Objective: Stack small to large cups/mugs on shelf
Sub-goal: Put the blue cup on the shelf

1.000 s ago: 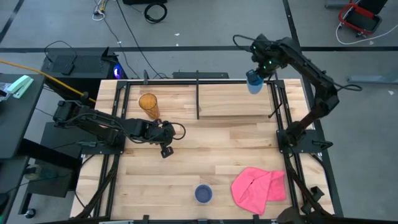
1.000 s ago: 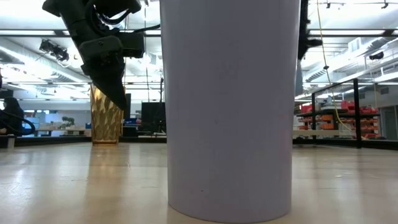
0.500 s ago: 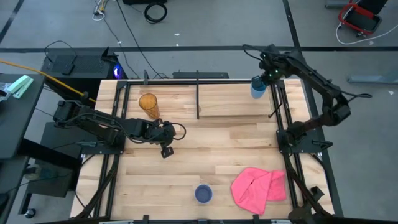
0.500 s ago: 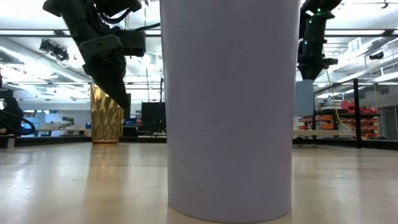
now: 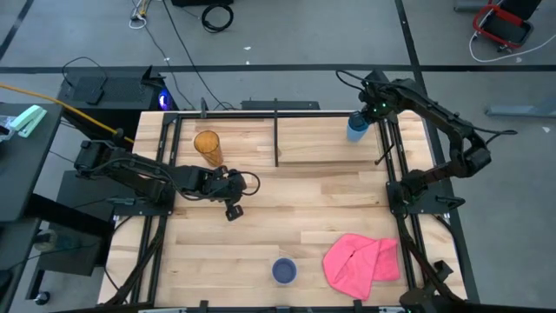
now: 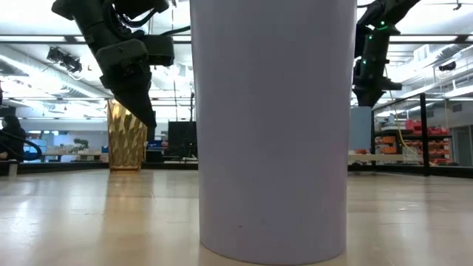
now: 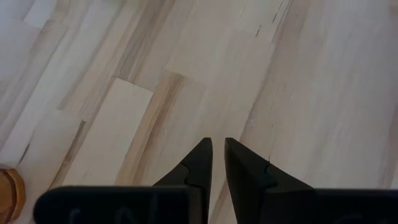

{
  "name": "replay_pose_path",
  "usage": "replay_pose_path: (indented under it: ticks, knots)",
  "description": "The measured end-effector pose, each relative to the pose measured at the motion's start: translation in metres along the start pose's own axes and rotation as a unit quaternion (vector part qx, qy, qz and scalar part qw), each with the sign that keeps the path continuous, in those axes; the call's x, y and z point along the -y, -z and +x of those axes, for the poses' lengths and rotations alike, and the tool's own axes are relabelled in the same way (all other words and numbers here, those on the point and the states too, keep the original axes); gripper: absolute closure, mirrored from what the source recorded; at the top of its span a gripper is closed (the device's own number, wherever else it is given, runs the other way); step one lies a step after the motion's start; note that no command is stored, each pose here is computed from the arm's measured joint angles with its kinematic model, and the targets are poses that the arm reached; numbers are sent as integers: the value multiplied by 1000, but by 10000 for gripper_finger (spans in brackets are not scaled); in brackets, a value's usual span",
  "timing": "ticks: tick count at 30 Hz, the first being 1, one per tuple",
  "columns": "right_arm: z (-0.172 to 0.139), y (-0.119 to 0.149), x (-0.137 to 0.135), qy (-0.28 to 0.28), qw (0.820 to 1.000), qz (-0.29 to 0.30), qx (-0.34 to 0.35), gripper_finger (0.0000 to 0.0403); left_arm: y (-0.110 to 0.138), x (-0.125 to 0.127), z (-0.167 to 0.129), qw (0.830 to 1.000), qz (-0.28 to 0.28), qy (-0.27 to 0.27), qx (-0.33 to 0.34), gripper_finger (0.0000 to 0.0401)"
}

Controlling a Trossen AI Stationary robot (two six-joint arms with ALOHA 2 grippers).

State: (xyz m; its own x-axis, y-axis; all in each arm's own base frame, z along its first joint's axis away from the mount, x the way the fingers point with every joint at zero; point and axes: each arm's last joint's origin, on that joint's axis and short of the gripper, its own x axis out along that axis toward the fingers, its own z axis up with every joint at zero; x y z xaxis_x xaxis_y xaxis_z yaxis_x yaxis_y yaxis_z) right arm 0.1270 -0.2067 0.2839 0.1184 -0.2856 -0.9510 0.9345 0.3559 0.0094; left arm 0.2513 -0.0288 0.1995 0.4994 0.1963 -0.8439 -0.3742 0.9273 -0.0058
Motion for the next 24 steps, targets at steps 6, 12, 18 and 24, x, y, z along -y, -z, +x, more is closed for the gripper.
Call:
replay_pose_path:
  ticks: [6, 12, 18, 24]
  knots:
    - [0, 0, 0, 2, 1000, 0, 0, 400, 0, 0, 0, 1000, 0, 0, 0, 356]
    - [1, 0, 0, 17, 1000, 0, 3, 400, 0, 0, 0, 1000, 0, 0, 0, 355]
    - [1, -1, 0, 21, 1000, 2, 6, 400, 0, 0, 0, 1000, 0, 0, 0, 360]
    - [7, 0, -1, 19, 1000, 5, 2, 400, 0, 0, 0, 1000, 0, 0, 0, 359]
